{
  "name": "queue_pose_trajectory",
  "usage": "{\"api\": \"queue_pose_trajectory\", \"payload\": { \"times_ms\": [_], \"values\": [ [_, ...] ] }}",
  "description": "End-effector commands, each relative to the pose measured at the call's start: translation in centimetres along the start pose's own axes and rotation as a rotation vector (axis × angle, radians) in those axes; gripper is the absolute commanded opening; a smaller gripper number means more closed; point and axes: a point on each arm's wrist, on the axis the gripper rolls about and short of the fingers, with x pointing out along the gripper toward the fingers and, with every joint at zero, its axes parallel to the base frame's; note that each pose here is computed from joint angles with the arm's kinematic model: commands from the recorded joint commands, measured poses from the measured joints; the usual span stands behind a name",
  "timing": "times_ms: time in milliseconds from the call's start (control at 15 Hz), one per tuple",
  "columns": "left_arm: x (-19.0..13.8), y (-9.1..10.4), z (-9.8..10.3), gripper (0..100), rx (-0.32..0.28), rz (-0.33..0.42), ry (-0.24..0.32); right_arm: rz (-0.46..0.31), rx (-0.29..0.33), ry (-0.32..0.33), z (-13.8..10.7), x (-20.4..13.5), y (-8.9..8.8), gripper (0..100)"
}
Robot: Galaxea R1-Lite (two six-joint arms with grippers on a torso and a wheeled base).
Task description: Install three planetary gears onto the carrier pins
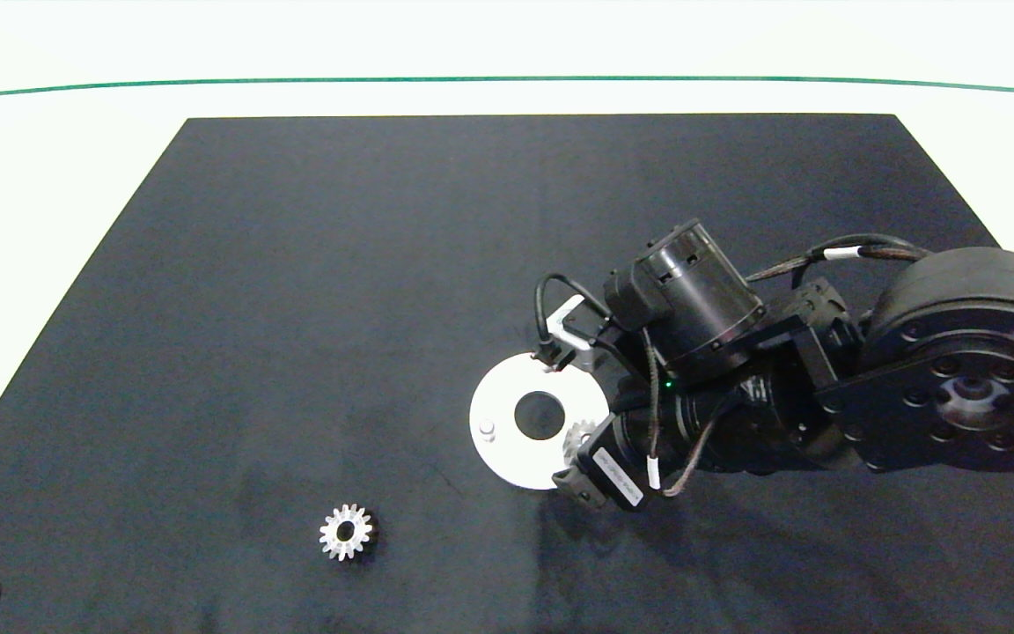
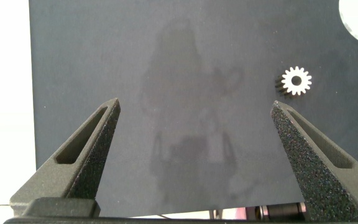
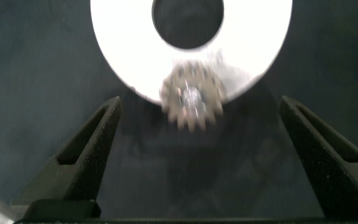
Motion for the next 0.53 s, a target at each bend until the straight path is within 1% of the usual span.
{"api": "queue_pose_trajectory", "payload": {
  "times_ms": [67, 133, 267, 333, 400, 533],
  "values": [
    [-0.1, 0.0, -0.1, 100, 0.0, 0.001, 0.002, -0.008, 0.017, -0.056, -0.1, -3.3, -0.9, 100],
    [-0.1, 0.0, -0.1, 100, 0.0, 0.002, 0.002, -0.015, 0.024, -0.066, -0.3, -4.2, -1.3, 100],
    [-0.1, 0.0, -0.1, 100, 0.0, 0.002, 0.001, -0.055, 0.071, -0.068, -1.0, -5.4, -3.3, 100],
    [-0.1, 0.0, -0.1, 100, 0.0, 0.002, 0.001, -0.069, 0.083, -0.059, -1.3, -5.4, -3.9, 100],
    [0.0, 0.0, -0.1, 100, 0.0, 0.0, 0.004, -0.105, 0.122, -0.035, -2.0, -5.1, -5.4, 100],
    [-0.1, 0.0, -0.1, 100, 0.0, 0.002, 0.001, -0.155, 0.177, -0.011, -2.5, -4.6, -7.5, 100]
  ]
}}
